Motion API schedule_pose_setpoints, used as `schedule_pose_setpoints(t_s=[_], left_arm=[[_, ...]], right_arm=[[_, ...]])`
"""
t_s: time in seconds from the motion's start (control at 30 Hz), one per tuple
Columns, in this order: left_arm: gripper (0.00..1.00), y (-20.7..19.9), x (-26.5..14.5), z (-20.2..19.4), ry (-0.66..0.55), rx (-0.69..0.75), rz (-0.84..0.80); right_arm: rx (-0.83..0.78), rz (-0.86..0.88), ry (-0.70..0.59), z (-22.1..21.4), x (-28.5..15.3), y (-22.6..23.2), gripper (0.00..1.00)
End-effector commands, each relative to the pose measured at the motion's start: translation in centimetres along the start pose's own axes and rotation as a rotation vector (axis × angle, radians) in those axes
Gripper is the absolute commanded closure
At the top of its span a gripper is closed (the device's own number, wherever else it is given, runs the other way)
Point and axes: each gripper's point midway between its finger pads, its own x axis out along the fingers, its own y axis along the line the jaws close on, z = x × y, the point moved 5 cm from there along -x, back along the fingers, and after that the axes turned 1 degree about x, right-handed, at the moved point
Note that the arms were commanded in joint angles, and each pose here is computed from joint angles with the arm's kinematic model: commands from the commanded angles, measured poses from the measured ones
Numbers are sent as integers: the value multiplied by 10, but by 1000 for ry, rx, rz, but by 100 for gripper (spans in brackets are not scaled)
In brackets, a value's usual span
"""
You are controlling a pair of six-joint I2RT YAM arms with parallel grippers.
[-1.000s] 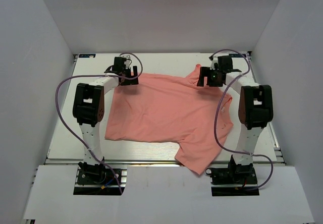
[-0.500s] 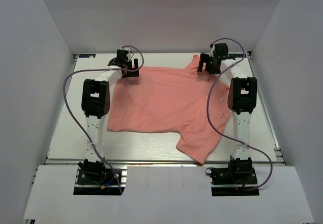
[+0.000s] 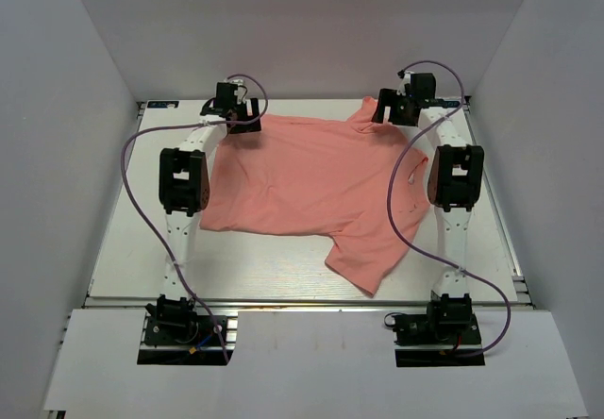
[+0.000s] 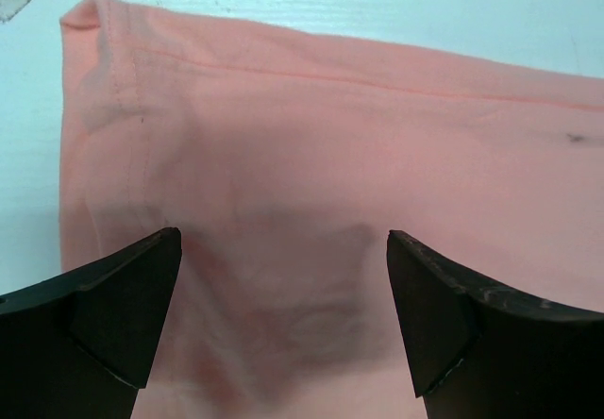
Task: Fold and stack the t-shirts
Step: Flatten out the tshirt, then grap the side of the flattened tshirt closest away from the robot with both arms
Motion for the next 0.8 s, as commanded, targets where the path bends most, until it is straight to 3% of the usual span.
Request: schedule_pose_setpoints(t_s=[0.0, 0.03, 0.07, 0.1, 0.13, 0.23, 0.3, 0.33, 0.37, 0.4, 0.43, 0.5, 0.63, 0.77], left_arm=[[0, -15, -69, 58, -112, 2, -42], [0, -13, -101, 64, -129, -12, -10], [0, -10, -93, 43, -68, -23, 0], [0, -8, -133, 61, -137, -39, 48], [0, 1, -139, 30, -65, -58, 96], [0, 16, -198, -13, -48, -156, 209], [0, 23, -222, -38, -58, -242, 268], [0, 26, -242, -66, -54, -332, 294], [0, 30, -251, -81, -48, -331, 310], [0, 28, -257, -91, -69, -428, 307], [0, 31, -257, -127, -18, -425, 302], [0, 25, -274, -136, -74, -435, 228], [0, 37, -286, -185, -15, -461, 300], [0, 46, -287, -211, 33, -465, 363]], right_arm=[[-155, 59, -145, 64, -75, 46, 10], [-185, 51, -177, 73, -109, 65, 10], [-167, 47, -90, 41, -94, 59, 10], [-182, 58, -108, 45, -116, 74, 10], [-229, 64, -139, 51, -142, 86, 10], [-157, 110, -44, -17, -170, 102, 10], [-107, 153, -109, -34, -207, 120, 10], [-47, 139, 9, -91, -197, 114, 10], [-58, 144, -31, -83, -208, 118, 10], [-18, 131, -57, -86, -226, 122, 10], [17, 88, 16, -125, -231, 113, 10], [60, 79, 70, -150, -242, 114, 10], [99, 134, 206, -216, -265, 120, 10], [134, 135, 251, -254, -300, 123, 10]])
